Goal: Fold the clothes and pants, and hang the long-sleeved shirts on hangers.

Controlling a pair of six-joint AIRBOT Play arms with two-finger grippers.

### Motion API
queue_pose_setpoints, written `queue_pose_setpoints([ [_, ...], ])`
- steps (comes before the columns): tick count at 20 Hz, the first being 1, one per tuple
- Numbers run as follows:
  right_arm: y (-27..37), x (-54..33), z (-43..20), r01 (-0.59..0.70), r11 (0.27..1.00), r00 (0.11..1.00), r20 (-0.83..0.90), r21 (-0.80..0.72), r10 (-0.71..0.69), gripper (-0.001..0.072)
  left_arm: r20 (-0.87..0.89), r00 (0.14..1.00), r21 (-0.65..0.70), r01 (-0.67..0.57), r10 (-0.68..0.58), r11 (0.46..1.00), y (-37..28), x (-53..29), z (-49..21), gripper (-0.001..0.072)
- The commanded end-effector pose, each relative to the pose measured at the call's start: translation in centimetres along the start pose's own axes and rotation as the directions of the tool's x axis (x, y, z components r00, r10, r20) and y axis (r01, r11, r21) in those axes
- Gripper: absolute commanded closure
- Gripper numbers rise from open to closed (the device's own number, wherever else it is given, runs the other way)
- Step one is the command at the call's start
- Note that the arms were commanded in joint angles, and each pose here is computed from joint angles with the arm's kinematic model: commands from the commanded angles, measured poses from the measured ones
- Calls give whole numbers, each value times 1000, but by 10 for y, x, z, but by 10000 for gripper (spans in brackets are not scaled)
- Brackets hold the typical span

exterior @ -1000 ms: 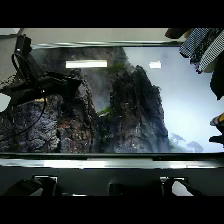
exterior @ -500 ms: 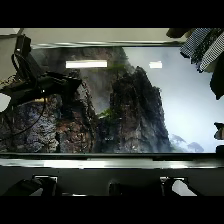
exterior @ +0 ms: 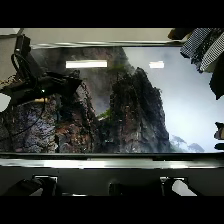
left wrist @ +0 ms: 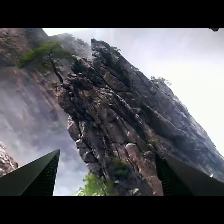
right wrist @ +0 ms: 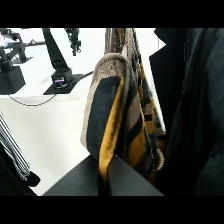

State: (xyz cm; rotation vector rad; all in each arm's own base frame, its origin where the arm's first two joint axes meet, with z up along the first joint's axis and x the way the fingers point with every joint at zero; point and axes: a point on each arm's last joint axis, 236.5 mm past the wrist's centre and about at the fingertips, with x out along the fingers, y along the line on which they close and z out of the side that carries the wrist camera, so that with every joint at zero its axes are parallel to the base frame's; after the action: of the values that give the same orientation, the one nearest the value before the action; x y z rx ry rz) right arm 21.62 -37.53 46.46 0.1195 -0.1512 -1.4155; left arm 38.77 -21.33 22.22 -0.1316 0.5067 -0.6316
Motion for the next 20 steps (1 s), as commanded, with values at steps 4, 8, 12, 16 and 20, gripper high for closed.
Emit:
queue_pose_setpoints([
  [4,5,1,12,-17,1000,998,55,-18,18,691,2,1000,-32,1,-1,999,-1,-1,1,32],
  [8,7,14,-7,2,999,1000,16,-32,-2,691,2,1000,-32,1,-1,999,-1,-1,1,32],
  [12,-20,27,-13,70,998,998,-6,5,-70,691,-11,1000,-35,4,-5,999,-1,-1,-2,33],
  [16,-27,31,-25,70,995,995,-69,66,-65,648,-23,1000,-35,8,-8,999,-2,-1,-5,33],
  [20,-20,11,3,-17,992,1000,-22,129,20,248,-9,1000,-108,-6,5,994,3,-4,-1,33],
])
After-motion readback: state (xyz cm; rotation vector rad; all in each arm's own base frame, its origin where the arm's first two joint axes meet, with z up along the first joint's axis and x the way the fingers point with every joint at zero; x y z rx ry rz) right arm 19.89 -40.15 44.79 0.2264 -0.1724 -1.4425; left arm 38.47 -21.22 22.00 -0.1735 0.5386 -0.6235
